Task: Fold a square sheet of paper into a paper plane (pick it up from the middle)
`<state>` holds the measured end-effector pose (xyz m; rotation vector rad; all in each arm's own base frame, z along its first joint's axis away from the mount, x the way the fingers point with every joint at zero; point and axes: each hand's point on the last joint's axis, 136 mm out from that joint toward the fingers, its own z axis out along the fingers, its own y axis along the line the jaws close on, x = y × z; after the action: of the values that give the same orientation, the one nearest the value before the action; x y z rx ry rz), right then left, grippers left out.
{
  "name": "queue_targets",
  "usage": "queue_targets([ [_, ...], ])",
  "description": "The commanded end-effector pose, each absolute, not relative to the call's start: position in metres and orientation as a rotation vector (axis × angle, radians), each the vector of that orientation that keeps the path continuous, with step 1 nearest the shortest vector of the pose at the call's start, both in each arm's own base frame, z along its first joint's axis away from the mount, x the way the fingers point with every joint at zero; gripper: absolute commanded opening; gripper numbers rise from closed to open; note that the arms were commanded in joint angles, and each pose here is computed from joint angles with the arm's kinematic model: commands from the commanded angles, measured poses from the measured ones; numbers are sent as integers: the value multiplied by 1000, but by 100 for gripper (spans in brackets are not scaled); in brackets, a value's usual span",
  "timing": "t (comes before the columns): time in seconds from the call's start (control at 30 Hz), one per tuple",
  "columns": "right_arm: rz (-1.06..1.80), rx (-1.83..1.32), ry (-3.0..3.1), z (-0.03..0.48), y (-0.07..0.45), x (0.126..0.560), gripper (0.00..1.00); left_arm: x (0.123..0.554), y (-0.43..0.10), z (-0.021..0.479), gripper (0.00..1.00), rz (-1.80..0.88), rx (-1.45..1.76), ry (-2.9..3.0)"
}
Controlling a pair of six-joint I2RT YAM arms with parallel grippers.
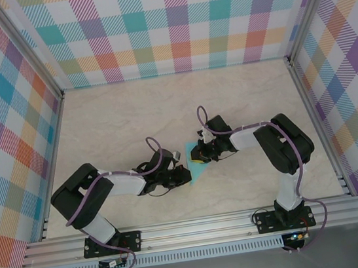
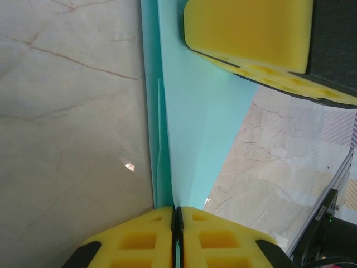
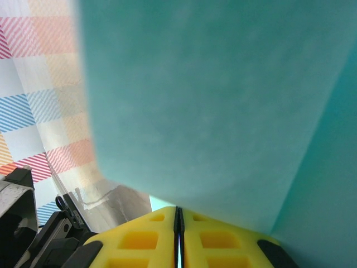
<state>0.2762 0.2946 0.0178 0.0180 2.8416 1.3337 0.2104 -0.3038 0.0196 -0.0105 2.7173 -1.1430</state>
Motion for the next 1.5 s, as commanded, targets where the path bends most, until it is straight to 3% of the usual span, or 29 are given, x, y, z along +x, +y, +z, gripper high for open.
queue_targets([
  [0.0, 1189, 102, 2960, -13, 275, 263, 12, 194, -293, 11, 13, -1067, 13, 2789],
  [0.33, 1189, 107, 2967, -15, 275, 264, 12, 188, -294, 10, 12, -1033, 57, 2805],
  [0.63, 1172, 112, 2979, -19, 273, 262, 12, 183, -281, -5, 0, -924, 46, 2874],
  [0.8, 1159, 117, 2990, -22, 272, 261, 11, 179, -275, -13, 1, -879, 5, 2918],
  [0.93, 1149, 114, 2994, -21, 271, 261, 11, 176, -275, -9, 9, -890, 24, 2916],
  [1.1, 1149, 112, 2994, -21, 271, 262, 11, 177, -276, -5, 11, -875, 56, 2914],
  [1.3, 1137, 112, 3001, -21, 271, 262, 11, 172, -272, -14, 1, -786, 91, 2974],
  [1.47, 1114, 117, 3013, -24, 269, 262, 11, 164, -264, -21, 0, -654, 135, 3034],
])
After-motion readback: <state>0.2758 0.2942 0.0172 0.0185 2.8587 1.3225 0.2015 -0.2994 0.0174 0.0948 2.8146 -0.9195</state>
